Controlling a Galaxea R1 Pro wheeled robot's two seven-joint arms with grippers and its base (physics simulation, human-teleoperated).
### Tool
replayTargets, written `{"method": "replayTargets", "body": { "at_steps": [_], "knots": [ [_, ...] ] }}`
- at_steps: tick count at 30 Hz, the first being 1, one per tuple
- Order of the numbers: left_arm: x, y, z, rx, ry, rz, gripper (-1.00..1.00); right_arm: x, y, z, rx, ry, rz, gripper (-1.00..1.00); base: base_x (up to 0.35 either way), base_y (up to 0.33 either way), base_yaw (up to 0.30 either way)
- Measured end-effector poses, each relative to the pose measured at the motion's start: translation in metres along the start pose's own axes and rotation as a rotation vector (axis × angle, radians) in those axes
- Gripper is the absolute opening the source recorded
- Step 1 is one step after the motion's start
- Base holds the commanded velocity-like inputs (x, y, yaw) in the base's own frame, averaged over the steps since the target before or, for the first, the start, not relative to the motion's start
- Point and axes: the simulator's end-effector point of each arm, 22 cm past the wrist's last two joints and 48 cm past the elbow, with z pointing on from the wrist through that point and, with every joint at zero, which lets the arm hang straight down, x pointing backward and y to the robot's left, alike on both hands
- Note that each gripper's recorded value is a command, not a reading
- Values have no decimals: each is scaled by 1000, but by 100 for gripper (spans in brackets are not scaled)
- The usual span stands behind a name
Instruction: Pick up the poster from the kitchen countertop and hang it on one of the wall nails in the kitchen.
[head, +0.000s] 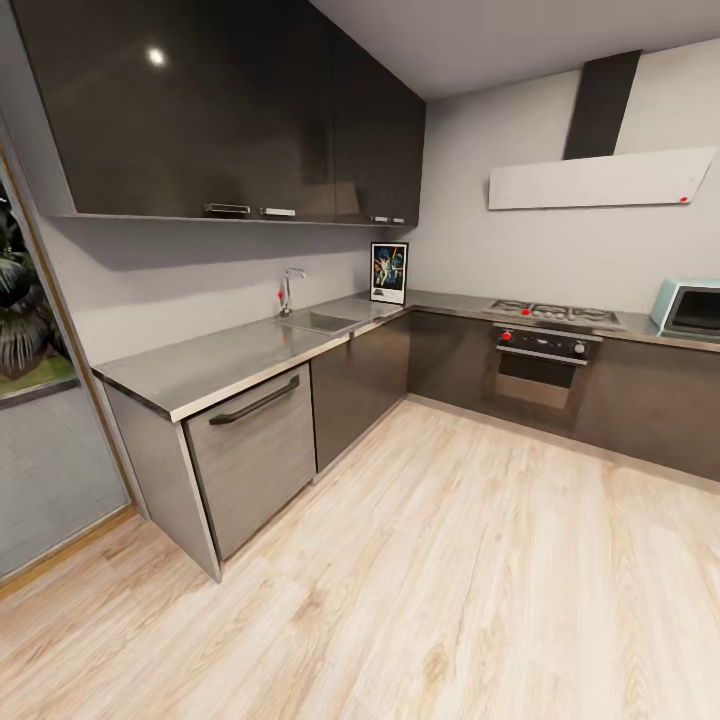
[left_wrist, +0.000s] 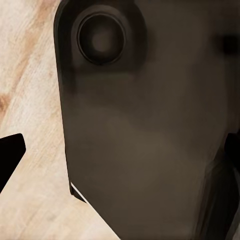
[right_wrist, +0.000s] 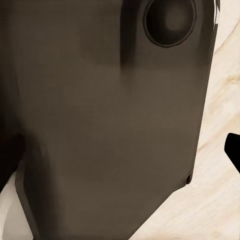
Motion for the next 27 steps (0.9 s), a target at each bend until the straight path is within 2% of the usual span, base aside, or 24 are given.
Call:
{"method": "replayTargets", "body": {
  "at_steps": [4, 10, 14, 15, 16, 17, 18, 19, 20, 27],
  "knots": [
    [0, 0, 0, 0, 0, 0, 100, 0, 0, 0, 0, -1, 0, 100, 0, 0, 0],
    [8, -1, 0, 2, -4, 9, 100, -50, -28, -3, 41, -96, -2, 100, 0, 0, 0],
    [-2, 4, 0, -4, -32, 9, 100, -84, -45, -7, 63, -164, -5, 100, 0, 0, 0],
    [-35, 6, -3, -7, -110, 9, 100, -163, -88, -30, 119, -386, -19, 100, 13, 0, 0],
    [-102, 8, -14, -10, -257, 11, 100, -303, -111, -95, 156, -671, -33, 100, 90, -16, 0],
    [-188, 10, -44, -13, -456, 13, 100, -387, -108, -143, 157, -817, -36, 100, 173, -40, 0],
    [-279, 10, -100, -15, -685, 16, 100, -400, -110, -153, 160, -840, -35, 100, 203, -49, 0],
    [-315, 9, -131, -16, -786, 18, 100, -355, -112, -126, 161, -772, -36, 100, 247, -62, 0],
    [-302, 11, -119, -17, -754, 17, 100, -336, -114, -117, 162, -745, -37, 100, 275, -70, 0],
    [-302, 11, -119, -18, -757, 19, 100, -343, -116, -121, 168, -756, -37, 100, 305, -66, 0]
  ]
}}
